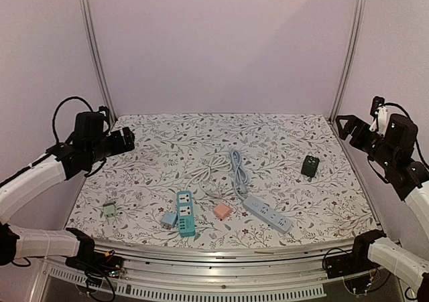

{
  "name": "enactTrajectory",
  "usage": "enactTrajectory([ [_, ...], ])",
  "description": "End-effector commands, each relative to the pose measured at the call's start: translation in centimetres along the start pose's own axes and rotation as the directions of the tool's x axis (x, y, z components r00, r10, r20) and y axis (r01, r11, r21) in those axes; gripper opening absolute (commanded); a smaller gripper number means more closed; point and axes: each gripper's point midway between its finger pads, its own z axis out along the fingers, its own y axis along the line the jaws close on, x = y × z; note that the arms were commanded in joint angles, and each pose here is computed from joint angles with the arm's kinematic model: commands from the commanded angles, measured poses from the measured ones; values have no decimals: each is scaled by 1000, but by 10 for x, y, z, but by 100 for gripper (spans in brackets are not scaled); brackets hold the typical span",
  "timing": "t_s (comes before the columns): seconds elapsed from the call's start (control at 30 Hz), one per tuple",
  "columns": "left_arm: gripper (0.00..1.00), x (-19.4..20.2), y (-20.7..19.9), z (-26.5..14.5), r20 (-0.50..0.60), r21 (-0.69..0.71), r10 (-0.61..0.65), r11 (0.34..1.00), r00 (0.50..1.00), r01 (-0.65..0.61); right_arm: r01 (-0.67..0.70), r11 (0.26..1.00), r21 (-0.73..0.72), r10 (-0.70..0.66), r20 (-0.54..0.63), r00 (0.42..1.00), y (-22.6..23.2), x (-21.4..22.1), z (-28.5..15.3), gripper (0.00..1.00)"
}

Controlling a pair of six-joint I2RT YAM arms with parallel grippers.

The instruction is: Insert the plug

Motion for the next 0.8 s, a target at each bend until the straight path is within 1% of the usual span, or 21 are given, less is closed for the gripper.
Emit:
enactTrajectory([
  [0.0, 99, 10, -1, -12, -67, -9, 16, 1000, 998, -17, -22, 998, 51, 25, -64, 998, -9, 13, -1, 99],
  [0.07, 98, 15, -7, -14, -80, 23, 23, 1000, 997, -21, -57, 995, 86, 61, -51, 997, -16, 14, -5, 99],
  [0.2, 97, 25, -16, -16, -104, 70, 45, 997, 994, -38, -58, 996, 64, 63, -73, 995, -12, 18, -9, 99],
  [0.27, 97, 28, -22, -19, -110, 97, 57, 994, 992, -46, -51, 995, 84, 60, -104, 993, -14, 21, -10, 99],
  [0.47, 97, 37, -47, -27, -112, 169, 118, 981, 987, -98, -29, 968, 250, 85, -218, 972, -38, 36, -11, 99],
  [0.63, 97, 47, -67, -37, -110, 233, 163, 963, 981, -134, -9, 949, 315, 102, -282, 954, -49, 47, -10, 99],
  [0.77, 98, 57, -85, -43, -101, 296, 206, 940, 973, -168, 16, 935, 353, 114, -344, 932, -57, 63, 0, 99],
])
